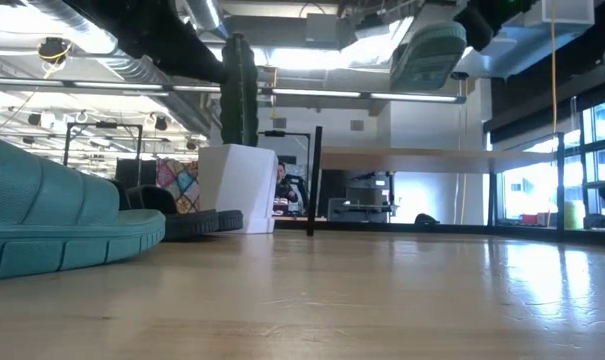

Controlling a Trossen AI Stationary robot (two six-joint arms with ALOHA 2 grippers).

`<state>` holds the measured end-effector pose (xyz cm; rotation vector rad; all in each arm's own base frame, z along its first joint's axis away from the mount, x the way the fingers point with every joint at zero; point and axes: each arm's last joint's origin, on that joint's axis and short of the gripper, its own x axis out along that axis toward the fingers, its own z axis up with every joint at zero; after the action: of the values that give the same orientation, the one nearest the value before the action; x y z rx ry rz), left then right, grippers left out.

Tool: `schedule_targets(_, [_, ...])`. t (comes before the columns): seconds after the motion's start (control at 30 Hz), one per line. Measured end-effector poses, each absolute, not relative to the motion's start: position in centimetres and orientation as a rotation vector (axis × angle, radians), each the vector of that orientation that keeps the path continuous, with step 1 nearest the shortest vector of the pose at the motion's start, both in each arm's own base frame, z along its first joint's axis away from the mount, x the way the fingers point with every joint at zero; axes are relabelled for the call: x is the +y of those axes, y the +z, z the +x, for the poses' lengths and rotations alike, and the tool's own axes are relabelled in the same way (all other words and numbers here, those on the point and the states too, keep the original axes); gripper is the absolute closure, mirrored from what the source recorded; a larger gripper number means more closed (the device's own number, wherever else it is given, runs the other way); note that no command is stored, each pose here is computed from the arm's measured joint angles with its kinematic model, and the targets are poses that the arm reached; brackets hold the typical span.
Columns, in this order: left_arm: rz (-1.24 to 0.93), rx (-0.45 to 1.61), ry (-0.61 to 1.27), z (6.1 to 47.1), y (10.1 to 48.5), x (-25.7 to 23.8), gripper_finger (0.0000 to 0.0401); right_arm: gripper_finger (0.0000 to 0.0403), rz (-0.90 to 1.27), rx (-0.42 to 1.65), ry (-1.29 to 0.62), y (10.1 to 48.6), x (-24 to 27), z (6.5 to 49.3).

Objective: Pick and place slides into the shelf
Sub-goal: Put the green slipper on the shelf

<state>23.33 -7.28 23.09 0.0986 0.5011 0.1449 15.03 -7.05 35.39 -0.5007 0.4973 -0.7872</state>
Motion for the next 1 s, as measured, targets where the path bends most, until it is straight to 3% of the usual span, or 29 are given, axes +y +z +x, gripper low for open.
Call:
schedule_targets(0.5, [0.097,0.502,0.146,23.3,23.1,-7.3,0.0230,0.0390,-0.441,0.536,-0.754,34.9,-8.9,14.1])
schedule_targets(1.0, [0.097,0.502,0.146,23.3,23.1,-7.3,0.0230,0.0390,-0.415,0.565,-0.723,33.6,-11.1,16.6])
